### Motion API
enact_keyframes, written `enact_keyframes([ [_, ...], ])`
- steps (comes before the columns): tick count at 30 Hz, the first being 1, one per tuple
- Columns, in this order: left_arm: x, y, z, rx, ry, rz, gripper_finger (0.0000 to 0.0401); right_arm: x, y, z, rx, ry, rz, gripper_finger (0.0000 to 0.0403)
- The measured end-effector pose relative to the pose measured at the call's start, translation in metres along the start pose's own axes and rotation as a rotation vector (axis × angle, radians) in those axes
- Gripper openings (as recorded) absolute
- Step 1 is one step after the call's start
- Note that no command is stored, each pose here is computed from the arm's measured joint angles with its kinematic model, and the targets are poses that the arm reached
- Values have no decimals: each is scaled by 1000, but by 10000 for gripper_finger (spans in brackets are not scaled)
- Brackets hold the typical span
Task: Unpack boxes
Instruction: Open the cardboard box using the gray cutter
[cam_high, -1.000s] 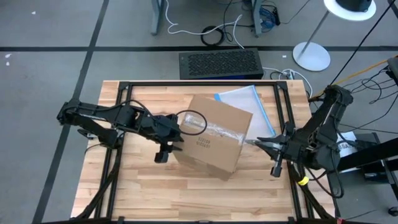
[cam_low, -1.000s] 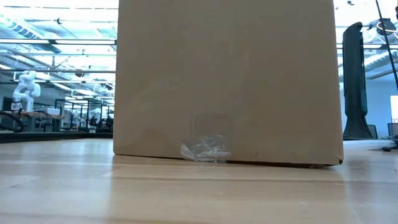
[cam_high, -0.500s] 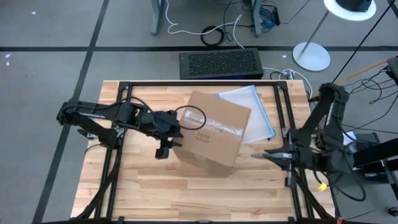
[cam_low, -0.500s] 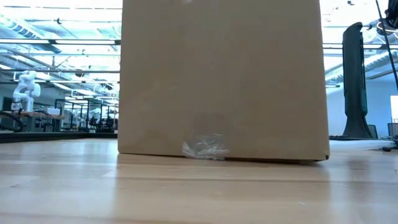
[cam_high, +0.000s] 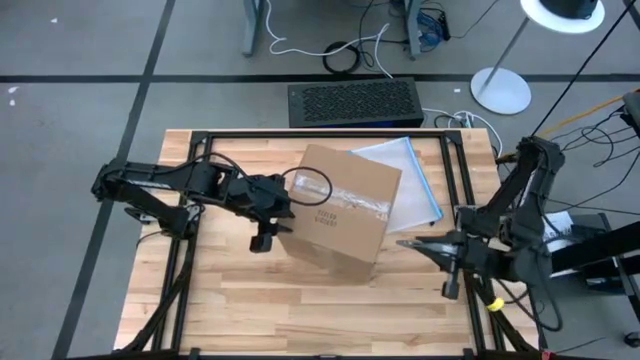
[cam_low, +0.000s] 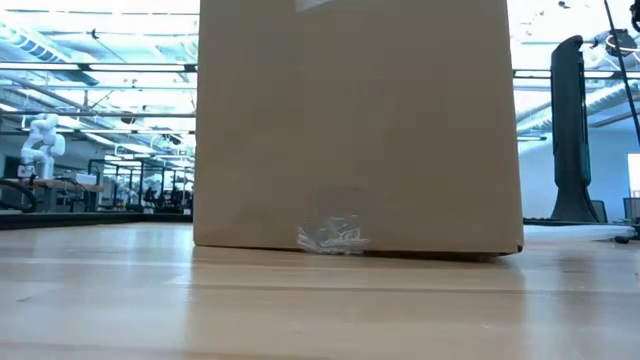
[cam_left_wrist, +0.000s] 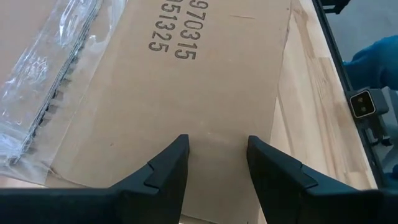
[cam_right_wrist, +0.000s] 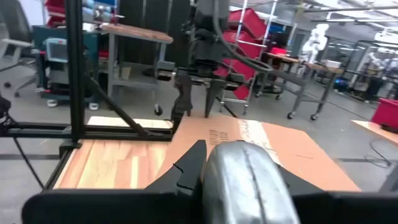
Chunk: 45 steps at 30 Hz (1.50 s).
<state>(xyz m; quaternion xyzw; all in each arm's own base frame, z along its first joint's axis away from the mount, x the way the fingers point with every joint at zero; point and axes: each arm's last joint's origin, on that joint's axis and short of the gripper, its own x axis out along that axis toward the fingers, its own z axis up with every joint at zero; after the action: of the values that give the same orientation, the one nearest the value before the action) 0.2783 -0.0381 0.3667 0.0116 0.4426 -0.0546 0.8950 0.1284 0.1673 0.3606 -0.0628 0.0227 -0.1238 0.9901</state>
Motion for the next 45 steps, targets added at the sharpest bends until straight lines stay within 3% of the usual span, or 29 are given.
enact_keyframes([
  [8, -18, -7, 22, 56, -127, 63, 170, 9, -2, -1, -7, 6, 26, 65],
  [11, -6, -3, 20, 46, -53, 119, 170, 9, -3, -3, 15, 20, 29, 65],
  [20, -1, 12, 23, 47, -59, 245, 170, 35, 5, -14, 88, 65, 34, 65],
  [29, -15, 25, 33, 73, -99, 388, 170, 95, 28, -16, 117, -62, 313, 65],
  [32, -22, 24, 43, 83, -189, 363, 170, 107, 28, -24, 98, -44, 342, 65],
  [35, -17, 22, 50, 101, -246, 242, 170, 115, 23, -23, 96, -67, 330, 65],
  [39, 6, 19, 57, 136, -237, 140, 170, 130, 14, -15, 121, -177, 373, 65],
  [45, 41, 25, 59, 153, -146, 117, 170, 123, 22, -4, 55, -90, 395, 65],
])
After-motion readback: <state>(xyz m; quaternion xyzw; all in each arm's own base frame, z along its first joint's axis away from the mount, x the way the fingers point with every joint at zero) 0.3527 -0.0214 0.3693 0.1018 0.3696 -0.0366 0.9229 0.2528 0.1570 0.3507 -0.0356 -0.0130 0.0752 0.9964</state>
